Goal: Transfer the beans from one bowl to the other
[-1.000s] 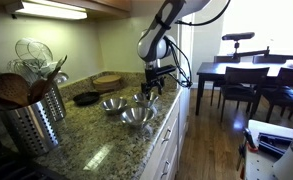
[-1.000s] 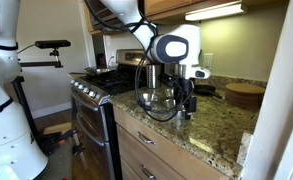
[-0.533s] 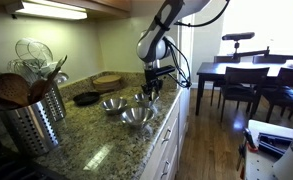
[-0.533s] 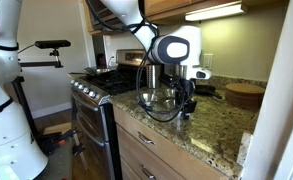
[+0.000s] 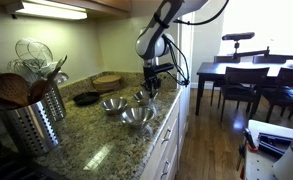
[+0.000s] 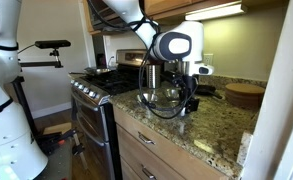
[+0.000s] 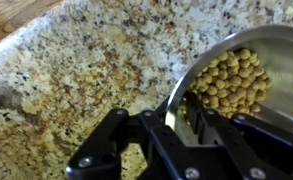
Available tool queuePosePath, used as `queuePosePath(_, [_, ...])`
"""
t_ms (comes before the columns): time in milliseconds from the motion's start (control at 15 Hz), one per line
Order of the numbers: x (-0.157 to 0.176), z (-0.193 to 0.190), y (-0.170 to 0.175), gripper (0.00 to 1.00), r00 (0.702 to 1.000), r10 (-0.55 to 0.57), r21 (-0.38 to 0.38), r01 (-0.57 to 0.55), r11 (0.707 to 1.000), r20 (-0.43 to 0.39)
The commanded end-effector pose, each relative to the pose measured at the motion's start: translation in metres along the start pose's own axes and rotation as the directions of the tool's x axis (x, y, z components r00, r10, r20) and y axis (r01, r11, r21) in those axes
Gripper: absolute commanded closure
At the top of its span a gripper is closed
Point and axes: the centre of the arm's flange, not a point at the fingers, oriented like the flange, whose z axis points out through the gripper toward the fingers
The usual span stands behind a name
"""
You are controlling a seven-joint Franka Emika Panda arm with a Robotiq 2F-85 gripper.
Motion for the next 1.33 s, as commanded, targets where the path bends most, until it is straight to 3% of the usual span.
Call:
queuePosePath(0, [-0.003,0.004,0.006,0.9,1.0,0.019,-0.017,-0.019,1.0,0.011])
queuePosePath(133, [-0.004,0.004,0.008,0.95,1.0,0.022,-0.016,-0.021,1.0,0.012])
queuePosePath(600, [-0.008,-0.007,0.003,0.92,1.0,0.0,-0.019,0.0,1.0,0.006])
queuePosePath(1267, [-0.038,-0.046,-0.035,0.92,0.969,-0.249,-0.008,0.249,0.969,0.009])
